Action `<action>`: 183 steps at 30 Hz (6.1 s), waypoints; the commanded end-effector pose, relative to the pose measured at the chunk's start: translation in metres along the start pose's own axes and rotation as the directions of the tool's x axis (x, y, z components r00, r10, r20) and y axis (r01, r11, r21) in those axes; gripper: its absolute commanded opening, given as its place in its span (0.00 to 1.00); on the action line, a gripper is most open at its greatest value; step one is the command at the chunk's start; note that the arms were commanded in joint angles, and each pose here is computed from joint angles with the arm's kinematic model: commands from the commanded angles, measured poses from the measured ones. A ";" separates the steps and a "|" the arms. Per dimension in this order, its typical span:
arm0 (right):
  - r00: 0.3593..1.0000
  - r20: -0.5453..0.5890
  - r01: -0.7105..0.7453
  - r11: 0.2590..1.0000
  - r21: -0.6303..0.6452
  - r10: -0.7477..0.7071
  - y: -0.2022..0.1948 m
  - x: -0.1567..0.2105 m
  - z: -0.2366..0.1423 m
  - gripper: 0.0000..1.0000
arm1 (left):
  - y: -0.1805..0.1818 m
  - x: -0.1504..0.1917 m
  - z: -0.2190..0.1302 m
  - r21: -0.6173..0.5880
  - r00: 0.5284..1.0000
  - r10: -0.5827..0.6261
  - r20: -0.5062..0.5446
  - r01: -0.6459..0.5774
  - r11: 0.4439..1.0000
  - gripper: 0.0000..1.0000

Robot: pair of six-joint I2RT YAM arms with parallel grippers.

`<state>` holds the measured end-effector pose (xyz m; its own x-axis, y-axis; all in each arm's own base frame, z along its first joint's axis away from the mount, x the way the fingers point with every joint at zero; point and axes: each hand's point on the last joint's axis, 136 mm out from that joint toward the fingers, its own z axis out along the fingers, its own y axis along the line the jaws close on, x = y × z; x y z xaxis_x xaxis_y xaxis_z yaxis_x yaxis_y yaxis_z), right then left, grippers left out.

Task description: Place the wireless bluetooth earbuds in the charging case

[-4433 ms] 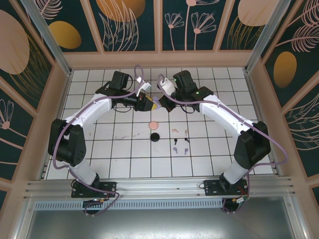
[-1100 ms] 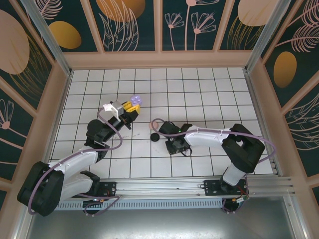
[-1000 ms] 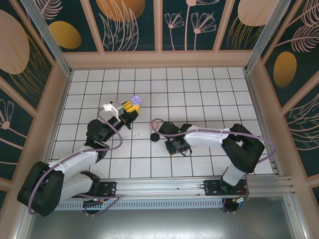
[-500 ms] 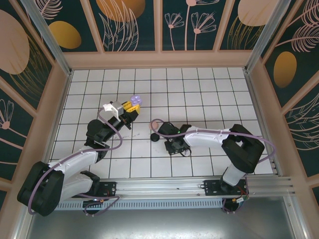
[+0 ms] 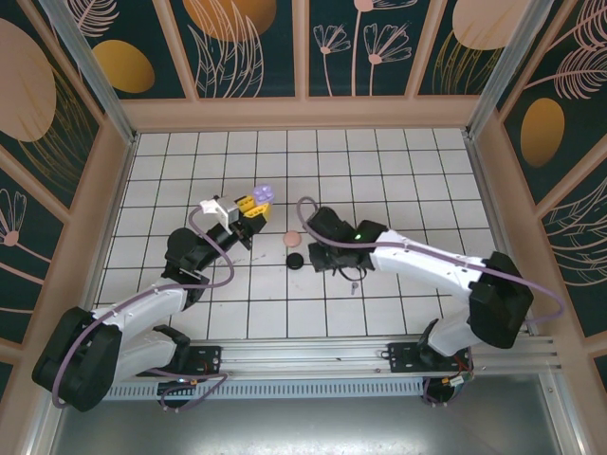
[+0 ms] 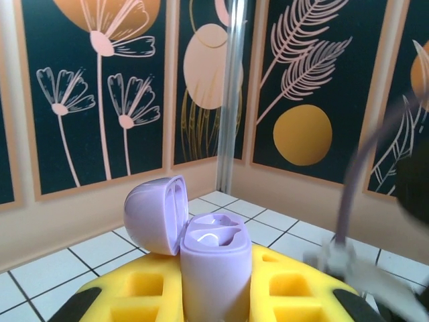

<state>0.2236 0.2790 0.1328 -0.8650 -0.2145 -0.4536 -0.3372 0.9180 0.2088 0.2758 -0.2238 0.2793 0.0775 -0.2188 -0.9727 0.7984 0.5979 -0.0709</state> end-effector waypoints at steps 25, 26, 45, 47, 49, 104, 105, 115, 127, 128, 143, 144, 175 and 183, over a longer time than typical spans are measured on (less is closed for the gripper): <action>0.695 0.718 0.374 0.826 -0.421 0.052 0.075 -0.160 -0.210 0.18 | -0.029 -0.030 0.045 0.067 0.943 0.283 0.173 -0.298 0.952 0.00; 0.690 0.722 0.389 0.817 -0.425 0.047 0.077 -0.156 -0.209 0.18 | -0.029 -0.029 0.047 0.071 0.942 0.286 0.174 -0.301 0.951 0.00; 0.707 0.707 0.422 0.786 -0.452 0.027 0.091 -0.144 -0.178 0.17 | -0.039 -0.029 0.055 0.140 0.945 0.272 0.184 -0.299 0.944 0.00; 0.712 0.702 0.418 0.788 -0.452 0.025 0.091 -0.143 -0.174 0.17 | -0.040 -0.030 0.054 0.144 0.947 0.262 0.188 -0.290 0.946 0.00; 0.715 0.699 0.413 0.790 -0.452 0.026 0.090 -0.142 -0.171 0.17 | -0.042 -0.032 0.053 0.151 0.947 0.258 0.193 -0.288 0.946 0.00; 0.769 0.619 0.461 0.810 -0.363 -0.161 0.083 -0.110 -0.127 0.11 | -0.054 -0.046 0.055 0.193 0.953 0.225 0.202 -0.264 0.945 0.00; 0.770 0.614 0.471 0.805 -0.361 -0.176 0.086 -0.108 -0.125 0.12 | -0.054 -0.046 0.056 0.193 0.955 0.221 0.200 -0.260 0.946 0.00; 0.763 0.631 0.405 0.862 -0.304 -0.136 0.077 -0.124 -0.140 0.57 | -0.050 -0.042 0.055 0.180 0.959 0.212 0.186 -0.245 0.953 0.00; 0.776 0.600 -0.042 0.965 -0.258 0.195 -0.029 -0.122 -0.195 0.72 | -0.046 -0.032 0.046 0.150 0.964 0.182 0.194 -0.213 0.966 0.00; 0.795 0.567 -0.090 0.967 -0.238 0.214 -0.040 -0.113 -0.183 0.72 | -0.045 -0.032 0.046 0.148 0.963 0.185 0.193 -0.215 0.965 0.00; 0.868 0.089 -0.496 0.864 0.087 0.489 -0.118 0.059 -0.018 0.57 | -0.047 -0.025 0.038 0.152 0.967 0.181 0.177 -0.209 0.966 0.00; 0.866 0.074 -0.500 0.861 0.095 0.495 -0.118 0.065 -0.014 0.55 | -0.047 -0.025 0.038 0.153 0.968 0.181 0.176 -0.208 0.966 0.00; 0.841 -0.037 -0.509 0.812 0.285 0.540 -0.094 0.094 0.045 0.38 | -0.048 -0.018 0.032 0.157 0.969 0.142 0.203 -0.176 0.972 0.00; 0.846 -0.051 -0.491 0.812 0.315 0.531 -0.094 0.101 0.053 0.37 | -0.048 -0.018 0.032 0.162 0.969 0.137 0.206 -0.172 0.972 0.00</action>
<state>0.1817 0.1855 0.0179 -0.9390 0.2779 -0.2027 0.2580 0.9587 0.1195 0.2617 -0.2742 0.2988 0.2908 -0.2499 -0.9236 0.8525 0.5060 0.1315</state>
